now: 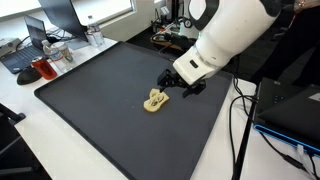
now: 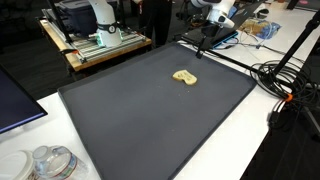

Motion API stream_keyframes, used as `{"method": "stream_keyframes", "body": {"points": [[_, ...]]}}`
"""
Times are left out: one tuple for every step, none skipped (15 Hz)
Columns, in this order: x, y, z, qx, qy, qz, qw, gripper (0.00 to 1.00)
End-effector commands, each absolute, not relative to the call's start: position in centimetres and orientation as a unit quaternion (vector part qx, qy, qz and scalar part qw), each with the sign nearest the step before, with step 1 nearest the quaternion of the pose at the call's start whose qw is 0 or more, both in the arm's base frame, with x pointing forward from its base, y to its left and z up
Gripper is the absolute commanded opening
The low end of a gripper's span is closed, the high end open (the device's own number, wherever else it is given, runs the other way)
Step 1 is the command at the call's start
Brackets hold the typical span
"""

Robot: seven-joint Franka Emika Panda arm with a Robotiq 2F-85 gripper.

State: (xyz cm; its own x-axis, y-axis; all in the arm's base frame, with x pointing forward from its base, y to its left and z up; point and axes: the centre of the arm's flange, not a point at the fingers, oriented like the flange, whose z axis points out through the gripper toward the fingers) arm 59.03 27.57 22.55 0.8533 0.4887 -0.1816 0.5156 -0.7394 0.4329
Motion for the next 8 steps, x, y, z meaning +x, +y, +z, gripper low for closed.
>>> {"method": "stream_keyframes", "body": {"points": [[55.1,25.7,25.2,0.95,0.241,0.003,0.198,1.0],[54.6,25.4,25.5,0.953,0.238,0.009,0.188,1.0],[54.0,25.0,25.9,0.956,0.234,0.016,0.177,1.0],[53.7,24.6,26.2,0.957,0.232,0.026,0.169,1.0],[53.2,24.1,26.6,0.96,0.228,0.033,0.157,1.0],[52.8,23.6,26.9,0.962,0.224,0.041,0.148,1.0],[52.5,22.9,27.3,0.965,0.219,0.047,0.137,1.0],[52.2,22.3,27.7,0.967,0.214,0.052,0.127,1.0]]}}
